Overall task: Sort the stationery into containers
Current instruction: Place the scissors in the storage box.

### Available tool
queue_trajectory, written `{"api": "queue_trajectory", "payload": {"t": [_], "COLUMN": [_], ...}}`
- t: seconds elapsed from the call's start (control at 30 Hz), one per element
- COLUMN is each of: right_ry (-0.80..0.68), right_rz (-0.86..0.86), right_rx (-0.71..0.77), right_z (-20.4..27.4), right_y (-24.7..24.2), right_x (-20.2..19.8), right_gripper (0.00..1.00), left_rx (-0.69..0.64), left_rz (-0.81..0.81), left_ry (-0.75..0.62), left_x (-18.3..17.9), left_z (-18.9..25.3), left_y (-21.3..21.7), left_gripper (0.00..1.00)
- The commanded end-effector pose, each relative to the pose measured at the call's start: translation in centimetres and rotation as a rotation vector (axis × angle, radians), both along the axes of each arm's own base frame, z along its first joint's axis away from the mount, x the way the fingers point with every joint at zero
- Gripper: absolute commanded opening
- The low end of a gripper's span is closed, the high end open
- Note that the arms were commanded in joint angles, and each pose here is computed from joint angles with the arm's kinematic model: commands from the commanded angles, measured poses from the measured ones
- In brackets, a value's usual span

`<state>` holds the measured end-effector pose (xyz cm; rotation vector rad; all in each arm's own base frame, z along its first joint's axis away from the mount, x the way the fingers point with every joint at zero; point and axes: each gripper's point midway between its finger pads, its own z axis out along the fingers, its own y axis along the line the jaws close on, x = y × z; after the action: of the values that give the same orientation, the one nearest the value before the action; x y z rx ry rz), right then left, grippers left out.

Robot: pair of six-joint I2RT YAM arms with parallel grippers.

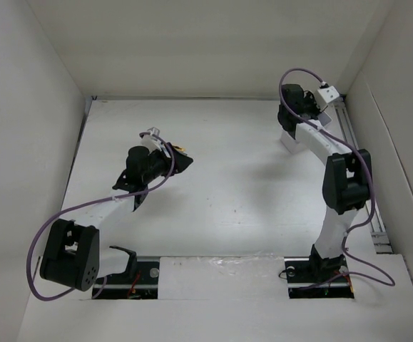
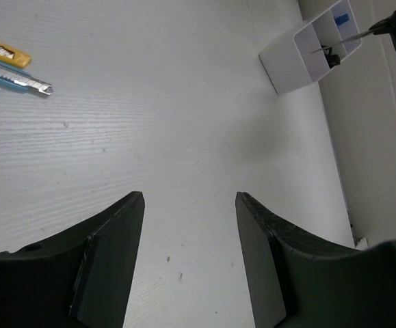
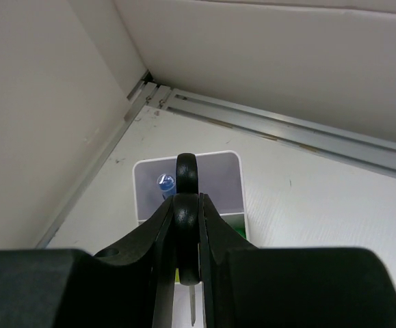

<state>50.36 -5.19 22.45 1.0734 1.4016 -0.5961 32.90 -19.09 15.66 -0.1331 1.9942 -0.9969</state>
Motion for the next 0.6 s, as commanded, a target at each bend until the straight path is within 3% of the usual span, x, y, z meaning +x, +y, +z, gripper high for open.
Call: {"api": "queue_trajectory", "payload": {"t": [0.0, 0.3, 0.4, 0.43, 0.57], "right_ry": [-0.011, 0.034, 0.033, 0.033, 0.025], "right_rz": [-0.046, -0.023, -0.022, -0.022, -0.003], "right_rx": [-0.039, -0.057, -0.061, -0.061, -0.052], "right_z": [1.2, -1.0, -1.1, -1.1, -0.8], "right_y": [0.0, 1.7, 2.1, 2.1, 2.8], "right_x": [0.1, 0.8, 0.9, 0.9, 0.9], "right_gripper": [0.00, 0.03, 0.18, 0.30, 0.54], "left_rx": [0.035, 0.077, 0.087, 0.094, 0.119], "left_rz": [0.073, 0.149, 0.177, 0.186, 0.224], "left_ry": [-0.038, 0.002, 0.000, 0.008, 0.008], "left_x": [1.5, 2.2, 2.5, 2.5, 2.9], "left_z": [1.7, 0.6, 0.8, 0.5, 0.5], "left_y": [0.9, 2.1, 2.6, 2.7, 3.4], "left_gripper": [0.52, 0.49, 0.49, 0.49, 0.49]}}
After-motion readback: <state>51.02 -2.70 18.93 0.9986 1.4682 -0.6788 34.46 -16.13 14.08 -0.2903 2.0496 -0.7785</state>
